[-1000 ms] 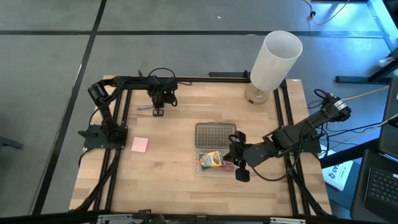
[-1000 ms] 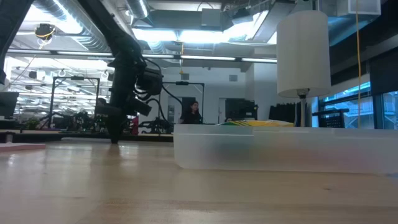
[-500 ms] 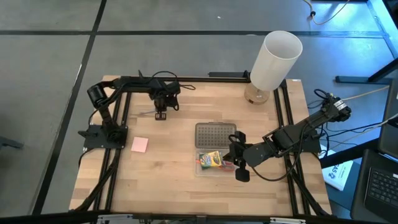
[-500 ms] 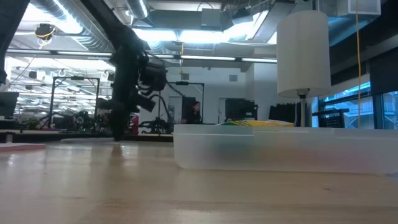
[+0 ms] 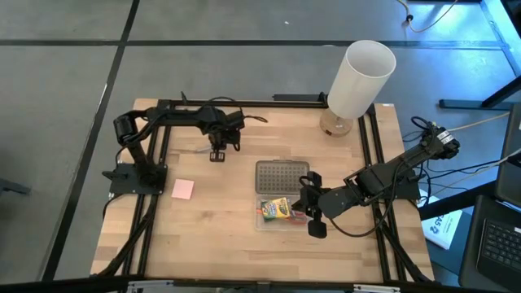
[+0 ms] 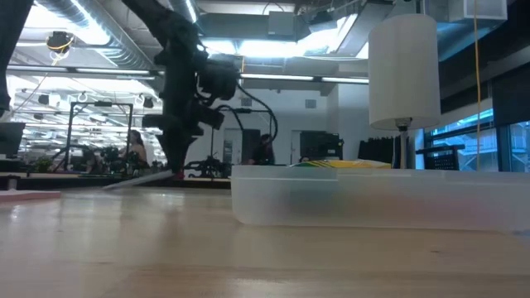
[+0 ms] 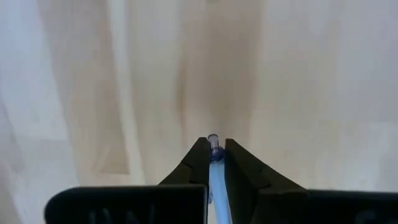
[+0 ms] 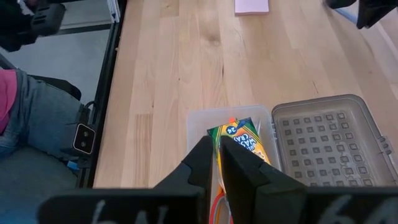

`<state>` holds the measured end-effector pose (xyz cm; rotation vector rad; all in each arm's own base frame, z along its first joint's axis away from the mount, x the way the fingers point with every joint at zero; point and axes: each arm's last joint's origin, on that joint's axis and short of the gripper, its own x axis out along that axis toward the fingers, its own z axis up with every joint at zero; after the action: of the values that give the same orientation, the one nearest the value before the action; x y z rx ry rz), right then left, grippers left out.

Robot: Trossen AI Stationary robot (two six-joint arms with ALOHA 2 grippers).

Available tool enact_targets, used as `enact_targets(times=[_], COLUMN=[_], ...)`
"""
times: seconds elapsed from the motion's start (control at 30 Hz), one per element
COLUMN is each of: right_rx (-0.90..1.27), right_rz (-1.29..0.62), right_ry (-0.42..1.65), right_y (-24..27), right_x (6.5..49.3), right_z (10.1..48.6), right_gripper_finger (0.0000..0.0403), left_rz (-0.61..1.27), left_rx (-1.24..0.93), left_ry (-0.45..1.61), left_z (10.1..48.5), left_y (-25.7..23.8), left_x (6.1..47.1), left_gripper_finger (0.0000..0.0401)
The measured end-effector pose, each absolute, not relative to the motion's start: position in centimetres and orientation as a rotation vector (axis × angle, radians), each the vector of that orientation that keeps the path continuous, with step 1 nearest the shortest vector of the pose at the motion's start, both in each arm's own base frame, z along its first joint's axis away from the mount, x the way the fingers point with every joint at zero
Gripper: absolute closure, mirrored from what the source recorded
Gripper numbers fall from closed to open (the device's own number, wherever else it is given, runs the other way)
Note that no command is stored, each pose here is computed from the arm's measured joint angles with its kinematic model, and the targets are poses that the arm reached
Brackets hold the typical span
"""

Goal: Pack school essentials
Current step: Put the gray pen into the supply box

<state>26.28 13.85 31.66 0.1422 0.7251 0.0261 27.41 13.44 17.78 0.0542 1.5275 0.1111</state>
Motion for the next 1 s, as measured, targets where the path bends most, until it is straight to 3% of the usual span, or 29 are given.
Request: enact_targets(times=[0.47, 1.0], right_rx=[0.141, 0.149], right_rz=[0.026, 0.08], right_ry=[0.725, 0.778], right_y=[13.9, 13.9], right_x=[26.3, 26.0], right_z=[31.7, 31.4], right_gripper_finger=[0.0368, 0.0368], left_rz=[0.056, 0.006], left_rx=[0.138, 0.214], left_ry=[1.44, 1.287], left_z=[20.4, 26.7], left_y=[9.1, 4.5], left_x=[30.7, 33.9], left_gripper_finger=[0.0387, 0.0387])
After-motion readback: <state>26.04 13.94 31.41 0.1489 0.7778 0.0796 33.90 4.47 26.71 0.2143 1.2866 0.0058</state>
